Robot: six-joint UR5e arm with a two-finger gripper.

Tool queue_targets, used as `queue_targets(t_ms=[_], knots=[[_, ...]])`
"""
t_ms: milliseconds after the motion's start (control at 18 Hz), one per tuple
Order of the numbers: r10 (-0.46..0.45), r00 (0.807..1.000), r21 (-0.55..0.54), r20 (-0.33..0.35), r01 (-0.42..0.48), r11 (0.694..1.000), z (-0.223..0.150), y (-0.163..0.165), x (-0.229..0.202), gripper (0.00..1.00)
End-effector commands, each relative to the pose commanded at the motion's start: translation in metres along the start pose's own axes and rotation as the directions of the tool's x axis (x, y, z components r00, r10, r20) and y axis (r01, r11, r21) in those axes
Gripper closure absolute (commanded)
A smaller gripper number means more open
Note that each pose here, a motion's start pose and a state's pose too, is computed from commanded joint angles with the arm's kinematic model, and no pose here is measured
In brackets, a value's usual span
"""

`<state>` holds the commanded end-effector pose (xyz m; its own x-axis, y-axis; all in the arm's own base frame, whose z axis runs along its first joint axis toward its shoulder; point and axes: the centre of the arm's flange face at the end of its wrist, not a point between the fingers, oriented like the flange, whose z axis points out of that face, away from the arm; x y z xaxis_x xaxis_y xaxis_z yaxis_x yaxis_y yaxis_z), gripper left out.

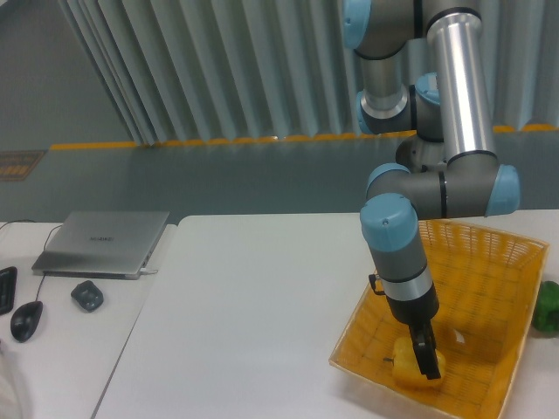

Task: Place the yellow pepper on the table
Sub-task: 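Lower the gripper onto the yellow pepper and close on it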

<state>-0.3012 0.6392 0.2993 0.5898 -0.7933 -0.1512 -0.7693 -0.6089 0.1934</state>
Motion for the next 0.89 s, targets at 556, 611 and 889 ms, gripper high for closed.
queue_targets(t_ms=[556,611,889], knots=[[0.002,1.000,-0.002,-0.010,-0.002,1.000,0.013,-0.009,0.000,0.00],[0.003,1.000,-0.002,-0.012,-0.003,1.000,0.014,-0.009,0.000,0.00],[0.012,1.000,0.000,-0.010,-0.012,1.000,0.022,-0.021,0.001,0.00]])
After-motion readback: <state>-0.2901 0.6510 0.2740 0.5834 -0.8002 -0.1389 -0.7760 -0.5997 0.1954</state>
